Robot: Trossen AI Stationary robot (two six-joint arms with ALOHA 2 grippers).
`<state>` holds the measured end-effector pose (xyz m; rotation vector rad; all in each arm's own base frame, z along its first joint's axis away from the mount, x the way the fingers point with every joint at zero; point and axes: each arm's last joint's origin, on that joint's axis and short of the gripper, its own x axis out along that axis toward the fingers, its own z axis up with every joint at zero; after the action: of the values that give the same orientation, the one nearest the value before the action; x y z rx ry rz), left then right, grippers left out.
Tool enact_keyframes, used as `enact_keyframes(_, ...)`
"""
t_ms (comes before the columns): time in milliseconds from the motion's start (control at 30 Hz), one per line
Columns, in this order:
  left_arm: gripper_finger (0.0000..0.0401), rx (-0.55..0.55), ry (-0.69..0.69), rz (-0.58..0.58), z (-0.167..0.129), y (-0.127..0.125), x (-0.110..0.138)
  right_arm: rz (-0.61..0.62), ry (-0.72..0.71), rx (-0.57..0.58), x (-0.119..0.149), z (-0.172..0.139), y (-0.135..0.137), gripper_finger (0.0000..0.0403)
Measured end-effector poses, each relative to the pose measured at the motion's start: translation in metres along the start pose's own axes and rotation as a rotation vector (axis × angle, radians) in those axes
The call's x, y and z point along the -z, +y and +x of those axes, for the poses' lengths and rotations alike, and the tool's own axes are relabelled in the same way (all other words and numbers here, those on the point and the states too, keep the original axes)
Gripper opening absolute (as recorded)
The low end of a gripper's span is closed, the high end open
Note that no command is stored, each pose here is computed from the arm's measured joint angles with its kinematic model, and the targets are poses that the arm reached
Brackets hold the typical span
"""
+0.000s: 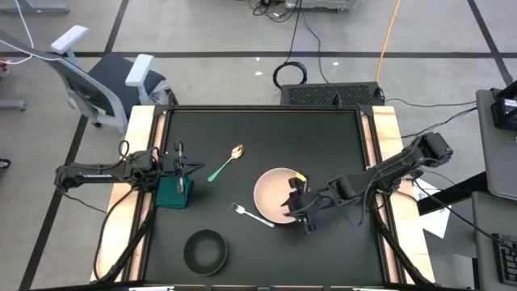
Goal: Set table place
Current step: Put the black bowl on top of the brown plate
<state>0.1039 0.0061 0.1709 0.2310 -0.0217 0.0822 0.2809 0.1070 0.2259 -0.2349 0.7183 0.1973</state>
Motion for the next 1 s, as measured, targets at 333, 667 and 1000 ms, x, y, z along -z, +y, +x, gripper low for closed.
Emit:
enact_keyframes(333, 0.0015, 0.0, 0.0, -0.034, 0.0, 0.0, 0.0, -0.048, -0.082, 0.009, 0.008, -0.01, -0.003, 0.0007)
enact_keyframes(667, 0.0015, 0.0, 0.0, -0.031, 0.0, 0.0, 0.0, -0.009, -0.294, 0.08, 0.037, -0.026, -0.022, 0.0001)
enact_keyframes(1000, 0.0015, 0.0, 0.002, -0.03, 0.0, 0.0, 0.0, -0.002, -0.587, 0.001, 0.082, -0.05, -0.031, 0.0)
